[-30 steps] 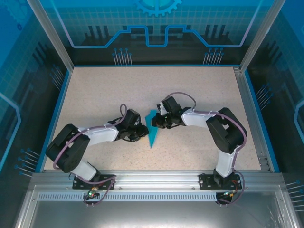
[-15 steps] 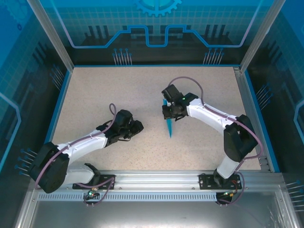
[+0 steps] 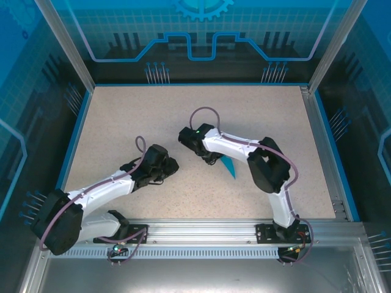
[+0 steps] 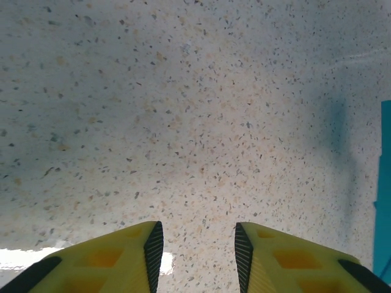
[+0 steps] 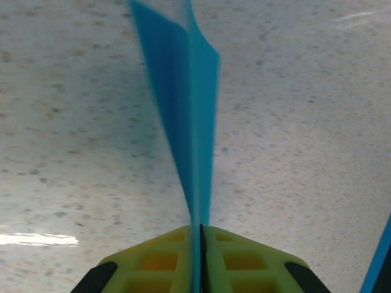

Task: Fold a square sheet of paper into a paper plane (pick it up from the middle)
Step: Turn over the paper at the center of the table, then fold the wing for the fifth time at the center of the table.

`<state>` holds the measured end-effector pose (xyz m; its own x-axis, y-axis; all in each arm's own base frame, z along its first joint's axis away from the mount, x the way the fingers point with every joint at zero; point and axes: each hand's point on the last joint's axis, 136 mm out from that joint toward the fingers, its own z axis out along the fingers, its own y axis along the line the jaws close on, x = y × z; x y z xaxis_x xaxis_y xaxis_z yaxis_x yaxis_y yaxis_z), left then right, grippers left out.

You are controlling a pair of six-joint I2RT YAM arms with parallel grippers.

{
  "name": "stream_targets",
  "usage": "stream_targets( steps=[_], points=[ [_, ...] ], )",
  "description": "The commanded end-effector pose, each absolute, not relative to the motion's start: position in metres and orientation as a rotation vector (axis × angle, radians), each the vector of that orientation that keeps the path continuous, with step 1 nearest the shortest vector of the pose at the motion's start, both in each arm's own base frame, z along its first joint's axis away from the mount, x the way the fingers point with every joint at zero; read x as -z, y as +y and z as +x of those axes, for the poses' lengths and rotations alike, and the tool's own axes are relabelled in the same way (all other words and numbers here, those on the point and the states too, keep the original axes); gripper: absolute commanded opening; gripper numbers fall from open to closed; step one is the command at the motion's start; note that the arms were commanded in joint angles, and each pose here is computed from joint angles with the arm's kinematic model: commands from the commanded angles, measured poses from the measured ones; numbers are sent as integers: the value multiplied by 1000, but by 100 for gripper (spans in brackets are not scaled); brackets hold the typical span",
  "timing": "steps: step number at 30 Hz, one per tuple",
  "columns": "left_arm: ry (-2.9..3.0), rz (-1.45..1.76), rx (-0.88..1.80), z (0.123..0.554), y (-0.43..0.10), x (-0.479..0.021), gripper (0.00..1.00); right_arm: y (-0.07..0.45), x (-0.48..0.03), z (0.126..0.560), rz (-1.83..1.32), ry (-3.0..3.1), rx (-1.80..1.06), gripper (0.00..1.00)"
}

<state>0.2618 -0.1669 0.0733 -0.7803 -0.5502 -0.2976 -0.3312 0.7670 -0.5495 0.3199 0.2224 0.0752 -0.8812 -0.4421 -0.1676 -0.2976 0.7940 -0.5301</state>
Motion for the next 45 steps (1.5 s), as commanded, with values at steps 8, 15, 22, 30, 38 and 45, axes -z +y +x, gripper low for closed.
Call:
stream_targets(
  steps=[8,15,22,30,38,45],
  points=[
    [2508,-707,629,259,-158,-77,41,298,-31,289,-544,2965,219,25],
    [2522,-711,661,258,-164,-70,42,335,-73,284,-451,2913,-480,59],
    [2552,-675,680,266,-175,-70,42,296,-118,296,-204,2727,-925,75],
    [2595,-656,730,270,-190,-63,42,279,-107,288,-257,2709,-1234,29],
    [2624,-643,763,272,-199,-60,42,292,-64,290,-259,2804,-1258,20],
    [2635,-631,774,273,-203,-59,42,285,-26,297,-153,2891,-1153,20]
  ],
)
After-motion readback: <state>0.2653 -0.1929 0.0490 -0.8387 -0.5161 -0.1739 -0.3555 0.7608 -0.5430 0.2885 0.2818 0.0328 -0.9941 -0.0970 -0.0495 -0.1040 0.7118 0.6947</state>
